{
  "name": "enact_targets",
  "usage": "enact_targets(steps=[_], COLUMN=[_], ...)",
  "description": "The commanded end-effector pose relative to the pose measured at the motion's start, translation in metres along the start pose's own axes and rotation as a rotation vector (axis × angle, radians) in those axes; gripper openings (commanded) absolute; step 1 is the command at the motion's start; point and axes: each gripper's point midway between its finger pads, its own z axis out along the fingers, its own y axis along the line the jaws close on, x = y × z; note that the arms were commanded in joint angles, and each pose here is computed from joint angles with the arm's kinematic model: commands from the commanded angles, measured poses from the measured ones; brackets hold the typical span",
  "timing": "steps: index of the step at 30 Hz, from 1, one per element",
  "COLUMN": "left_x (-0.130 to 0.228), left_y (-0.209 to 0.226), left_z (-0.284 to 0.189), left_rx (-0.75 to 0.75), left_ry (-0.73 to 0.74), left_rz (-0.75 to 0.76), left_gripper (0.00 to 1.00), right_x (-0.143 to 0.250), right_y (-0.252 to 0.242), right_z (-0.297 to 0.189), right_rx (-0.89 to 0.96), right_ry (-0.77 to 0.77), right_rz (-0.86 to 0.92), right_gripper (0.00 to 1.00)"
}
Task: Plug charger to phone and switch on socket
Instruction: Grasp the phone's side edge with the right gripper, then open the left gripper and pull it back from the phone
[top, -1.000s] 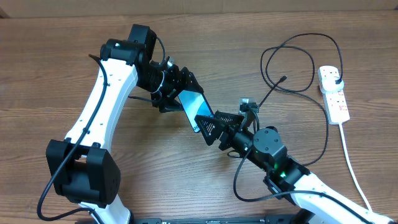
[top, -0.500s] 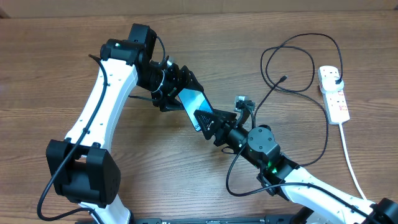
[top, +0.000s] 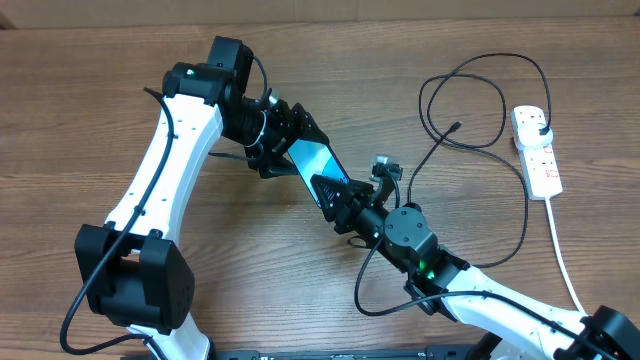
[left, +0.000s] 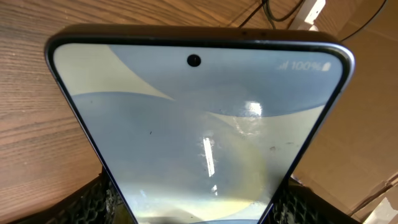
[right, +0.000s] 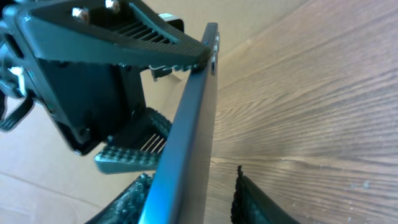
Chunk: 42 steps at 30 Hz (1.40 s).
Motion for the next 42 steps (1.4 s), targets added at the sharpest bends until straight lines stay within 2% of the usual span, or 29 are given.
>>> enact_targets(steps=[1,4,9,15,21,30,35,42], left_x=[0.008,0.011,0.015,0.013,0.009,-0.009,-0.012,-0.015], left_y=[-0.016,-0.016,-0.017,-0.013,-0.011,-0.005,-0.016,-0.017], left_z=[-0.001,0.003,0.009,0.01,0.008,-0.012,-0.028,-0.06], left_rx=[0.039,0.025,0.003,-0.026,-0.028,0.012,0.087,0.097], left_ry=[0.022,0.023,0.024,0.005,-0.006,-0.044,-0.044,-0.084], left_rz=[0.022,0.031,0.046,0.051,0.046,0.086,0.161,0.227], left_gripper=[0.7,0.71,0.72,0.75,1.0,1.0,1.0,1.0], right_x=[-0.014,-0.014,-0.015,-0.016,-0.016,-0.02,-0.02,-0.029], right_y=[0.017,0.018,0.018,0.017,0.017,0.01,0.001,0.003], right_z=[0.005,0.005,0.005,0.005,0.005,0.005,0.005,0.002], right_rx=[-0.033,-0.033,-0.034,-0.033,-0.033,-0.008,0.02,-0.007], right_ry=[-0.039,-0.042,-0.044,-0.046,-0.046,-0.055,-0.048,-0.04], right_rz=[0.003,0.004,0.004,0.004,0.004,0.006,0.007,0.019], right_gripper=[0.35,0.32,0.18,0.09,0.04,0.04,0.04,0.04])
